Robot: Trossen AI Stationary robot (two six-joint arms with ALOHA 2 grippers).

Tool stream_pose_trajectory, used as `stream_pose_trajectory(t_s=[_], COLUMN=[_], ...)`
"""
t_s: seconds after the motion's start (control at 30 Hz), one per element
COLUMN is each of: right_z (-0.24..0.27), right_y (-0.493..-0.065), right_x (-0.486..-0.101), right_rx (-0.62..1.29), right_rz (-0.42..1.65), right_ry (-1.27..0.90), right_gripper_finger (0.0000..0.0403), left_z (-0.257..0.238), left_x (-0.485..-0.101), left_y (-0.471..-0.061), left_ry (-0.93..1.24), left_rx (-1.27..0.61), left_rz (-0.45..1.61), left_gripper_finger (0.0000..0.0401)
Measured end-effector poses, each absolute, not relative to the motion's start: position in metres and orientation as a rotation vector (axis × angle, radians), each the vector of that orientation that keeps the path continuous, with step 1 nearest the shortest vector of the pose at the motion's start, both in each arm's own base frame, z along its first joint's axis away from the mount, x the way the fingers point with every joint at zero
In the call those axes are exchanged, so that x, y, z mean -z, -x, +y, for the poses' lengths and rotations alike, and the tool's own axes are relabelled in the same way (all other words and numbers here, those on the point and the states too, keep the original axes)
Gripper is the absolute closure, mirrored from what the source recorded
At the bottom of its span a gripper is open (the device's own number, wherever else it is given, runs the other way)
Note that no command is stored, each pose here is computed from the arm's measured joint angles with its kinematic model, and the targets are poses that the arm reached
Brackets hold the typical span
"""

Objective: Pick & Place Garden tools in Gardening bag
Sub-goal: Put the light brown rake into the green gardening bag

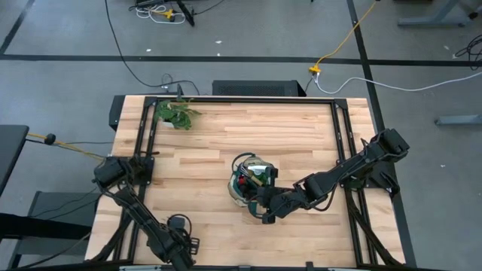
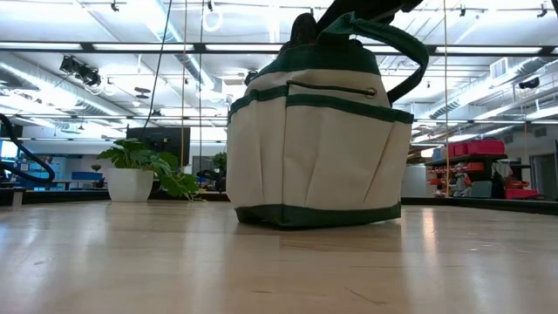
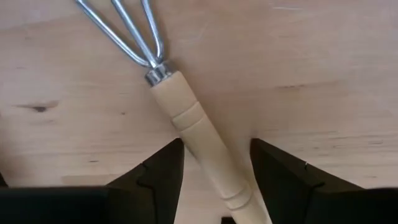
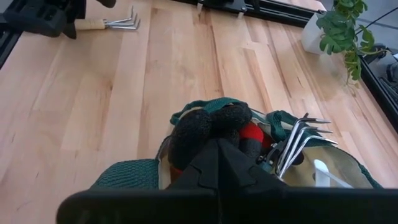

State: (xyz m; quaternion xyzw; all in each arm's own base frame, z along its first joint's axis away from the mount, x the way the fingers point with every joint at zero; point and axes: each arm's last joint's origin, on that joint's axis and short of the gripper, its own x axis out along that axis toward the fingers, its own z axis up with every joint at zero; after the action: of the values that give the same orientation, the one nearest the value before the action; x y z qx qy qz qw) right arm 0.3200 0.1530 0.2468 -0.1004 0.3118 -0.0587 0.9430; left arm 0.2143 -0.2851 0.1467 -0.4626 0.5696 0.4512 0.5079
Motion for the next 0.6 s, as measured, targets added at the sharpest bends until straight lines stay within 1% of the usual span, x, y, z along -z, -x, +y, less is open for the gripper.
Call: stream_pose_trajectory(t_s=[0.2,0.27,0.37,0.53,0.6], right_z=[0.1529,0.1529,0.1529,0.1529,0.1529], right_y=[-0.3201,-0.3201,-0.3201,-0.3201,-0.3201], right_x=[-0.2468,-0.2468,-0.2469,-0.2469,-0.2469], right_rx=[0.121,0.120,0.120,0.120,0.121], right_rz=[0.636,0.636,0.635,0.635,0.635], right_ry=[0.205,0.205,0.204,0.204,0.205], right_gripper_finger=[0.0403,0.0403,0.0403,0.0403,0.0403], left_z=[-0.2853,-0.2851,-0.2856,-0.2859,-0.2858], left_x=[-0.1442,-0.1439,-0.1438,-0.1437,-0.1437], left_y=[-0.2167,-0.2173,-0.2177,-0.2191,-0.2191], left_ry=[1.113,1.114,1.115,1.110,1.107], left_rx=[-1.084,-1.082,-1.072,-1.050,-1.048], left_rz=[1.369,1.373,1.375,1.378,1.372], left_gripper_finger=[0.0210,0.0218,0.0246,0.0322,0.0329])
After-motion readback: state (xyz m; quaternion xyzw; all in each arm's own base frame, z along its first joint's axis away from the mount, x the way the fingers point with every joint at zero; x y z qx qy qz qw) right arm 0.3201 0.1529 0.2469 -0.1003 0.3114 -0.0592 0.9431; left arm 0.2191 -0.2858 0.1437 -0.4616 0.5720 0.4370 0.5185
